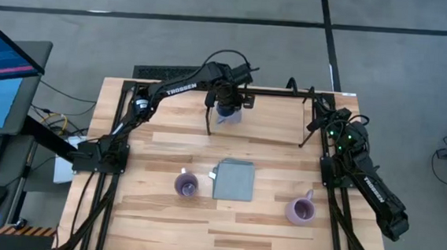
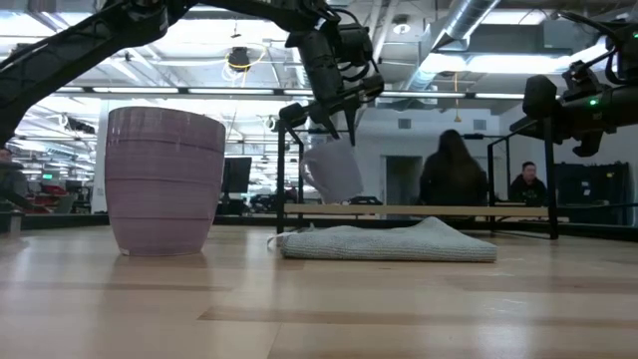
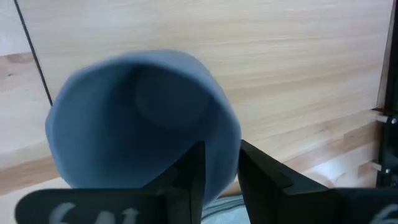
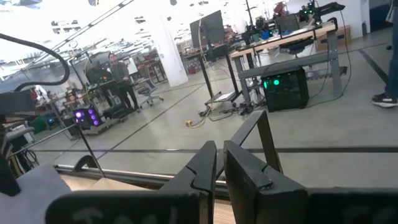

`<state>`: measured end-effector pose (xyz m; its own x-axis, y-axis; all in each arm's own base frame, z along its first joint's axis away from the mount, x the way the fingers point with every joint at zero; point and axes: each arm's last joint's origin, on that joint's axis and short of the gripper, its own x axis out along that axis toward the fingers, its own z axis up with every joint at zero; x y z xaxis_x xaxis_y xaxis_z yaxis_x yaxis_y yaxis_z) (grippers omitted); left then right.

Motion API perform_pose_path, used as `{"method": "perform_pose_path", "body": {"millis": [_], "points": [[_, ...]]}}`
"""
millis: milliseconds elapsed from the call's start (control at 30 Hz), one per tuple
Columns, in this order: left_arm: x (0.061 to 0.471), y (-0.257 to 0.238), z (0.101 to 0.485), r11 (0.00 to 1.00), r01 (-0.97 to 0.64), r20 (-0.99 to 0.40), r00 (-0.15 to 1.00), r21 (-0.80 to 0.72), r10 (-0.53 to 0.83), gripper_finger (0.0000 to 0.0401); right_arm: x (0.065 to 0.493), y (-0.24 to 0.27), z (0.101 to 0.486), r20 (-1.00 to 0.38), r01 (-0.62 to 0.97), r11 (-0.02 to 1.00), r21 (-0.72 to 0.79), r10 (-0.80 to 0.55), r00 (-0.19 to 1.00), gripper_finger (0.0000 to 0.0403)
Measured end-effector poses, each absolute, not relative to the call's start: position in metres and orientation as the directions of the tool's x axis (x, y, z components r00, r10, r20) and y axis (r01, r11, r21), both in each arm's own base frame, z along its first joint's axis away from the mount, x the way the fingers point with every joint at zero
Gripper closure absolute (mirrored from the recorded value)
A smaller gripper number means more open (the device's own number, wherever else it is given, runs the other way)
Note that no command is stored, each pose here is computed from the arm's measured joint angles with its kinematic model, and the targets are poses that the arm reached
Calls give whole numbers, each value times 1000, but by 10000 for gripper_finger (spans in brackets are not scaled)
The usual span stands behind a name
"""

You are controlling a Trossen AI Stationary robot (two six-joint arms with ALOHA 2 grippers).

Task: Stack small to large cups/mugs on shelf
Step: Put the light blue cup on the shelf

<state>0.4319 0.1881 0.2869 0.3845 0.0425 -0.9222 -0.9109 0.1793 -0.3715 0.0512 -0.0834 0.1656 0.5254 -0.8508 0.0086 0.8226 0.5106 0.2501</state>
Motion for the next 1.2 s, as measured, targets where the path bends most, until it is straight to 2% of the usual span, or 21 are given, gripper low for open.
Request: {"method": "perform_pose_path", "body": {"millis": [1200], "points": [[437,179,287,217,-897,-916,401,-385,31,322,51,-83,166,9,822,512,251,-850,527,347]]}}
